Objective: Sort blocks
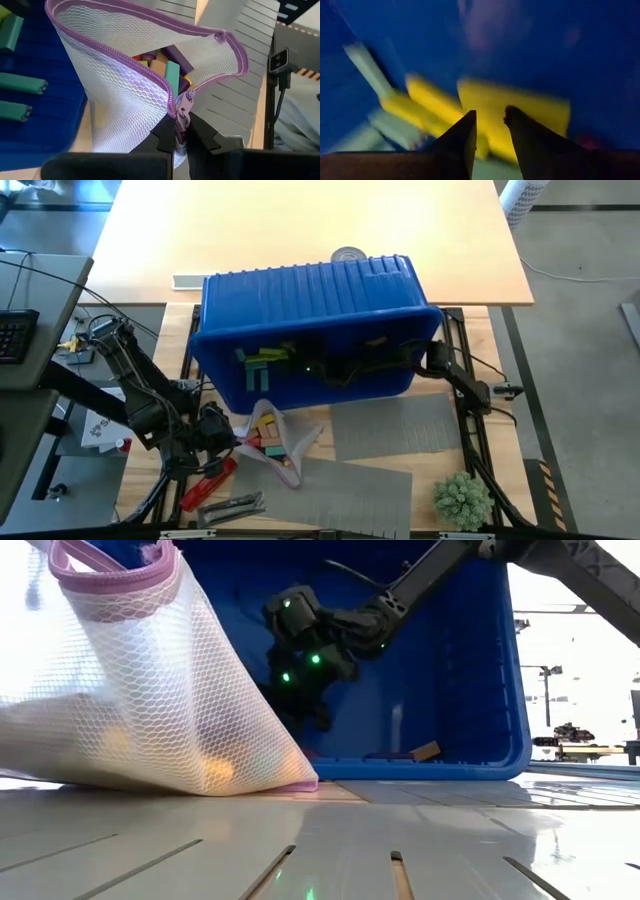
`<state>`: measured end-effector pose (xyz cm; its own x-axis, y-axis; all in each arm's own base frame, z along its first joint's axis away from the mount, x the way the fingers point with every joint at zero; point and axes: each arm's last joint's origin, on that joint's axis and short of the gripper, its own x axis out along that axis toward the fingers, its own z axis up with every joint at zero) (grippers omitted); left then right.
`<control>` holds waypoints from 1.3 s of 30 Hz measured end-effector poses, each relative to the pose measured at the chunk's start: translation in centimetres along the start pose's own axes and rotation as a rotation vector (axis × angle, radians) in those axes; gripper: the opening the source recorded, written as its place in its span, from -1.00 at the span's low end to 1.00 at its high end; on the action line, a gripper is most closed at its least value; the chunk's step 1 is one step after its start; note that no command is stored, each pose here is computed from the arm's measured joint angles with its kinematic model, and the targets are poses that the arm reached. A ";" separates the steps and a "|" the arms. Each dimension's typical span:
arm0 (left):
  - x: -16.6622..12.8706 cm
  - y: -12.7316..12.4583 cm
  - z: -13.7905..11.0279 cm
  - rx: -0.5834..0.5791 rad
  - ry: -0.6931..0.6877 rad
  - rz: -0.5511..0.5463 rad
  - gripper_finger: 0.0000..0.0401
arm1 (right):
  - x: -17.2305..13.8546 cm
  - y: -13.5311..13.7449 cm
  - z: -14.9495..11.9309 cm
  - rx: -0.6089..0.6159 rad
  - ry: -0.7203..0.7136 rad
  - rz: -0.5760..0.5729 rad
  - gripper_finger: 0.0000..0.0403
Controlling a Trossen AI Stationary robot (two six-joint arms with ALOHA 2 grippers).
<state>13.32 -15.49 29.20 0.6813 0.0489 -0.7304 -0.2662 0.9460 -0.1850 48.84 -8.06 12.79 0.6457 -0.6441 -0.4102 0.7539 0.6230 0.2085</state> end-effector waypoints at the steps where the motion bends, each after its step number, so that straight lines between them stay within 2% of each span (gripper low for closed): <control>1: 0.0 0.0 0.0 -0.007 -0.002 0.001 -1.00 | -0.1 0.0 -0.2 -0.009 0.027 -0.008 -0.49; 3: 0.0 0.0 0.0 -0.024 -0.003 0.002 -1.00 | -0.9 0.0 -0.8 -0.069 0.110 -0.009 -0.49; 5: 0.0 0.0 0.0 -0.034 -0.003 0.003 -1.00 | -2.2 0.9 -0.7 -0.124 0.133 0.007 -0.49; 8: 0.0 0.0 0.0 -0.034 0.003 0.001 -1.00 | -4.9 2.9 1.9 -0.137 0.046 0.076 -0.49; 10: 0.0 0.0 0.0 -0.012 0.004 0.000 -1.00 | -5.0 3.5 2.8 -0.115 -0.028 0.116 -0.49; 14: 0.0 0.0 0.0 0.007 0.003 0.003 -1.00 | -2.0 2.5 0.5 -0.092 -0.080 0.121 -0.49; 18: 0.2 0.2 0.3 0.006 0.002 0.013 -1.00 | 0.2 2.4 0.5 0.002 -0.161 0.224 -0.49; 22: 0.3 0.3 0.4 -0.003 0.002 0.018 -1.00 | 2.9 2.4 -1.9 -0.115 -0.127 0.233 -0.49; 25: 0.4 0.3 0.5 -0.006 0.002 0.022 -1.00 | 3.8 3.5 -1.7 -0.166 -0.156 0.238 -0.49; 28: 0.5 0.4 0.6 -0.011 0.003 0.024 -1.00 | 4.1 3.9 -1.3 -0.192 -0.125 0.142 -0.49; 32: 0.5 0.4 0.6 -0.010 0.003 0.024 -1.00 | 3.6 3.9 -1.7 -0.258 -0.112 -0.154 -0.49; 36: 0.5 0.4 0.7 0.007 0.002 0.030 -1.00 | 1.6 3.6 -1.4 -0.435 -0.048 -0.488 -0.49; 39: 0.6 0.5 0.7 0.006 0.005 0.031 -1.00 | 0.2 3.3 -1.7 -0.429 -0.018 -0.595 -0.49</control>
<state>14.09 -14.78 29.16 0.6694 0.0762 -0.7390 -0.2825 0.9461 -0.1583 51.26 -5.35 11.94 0.1461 -0.9326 -0.3301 0.8662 0.2818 -0.4126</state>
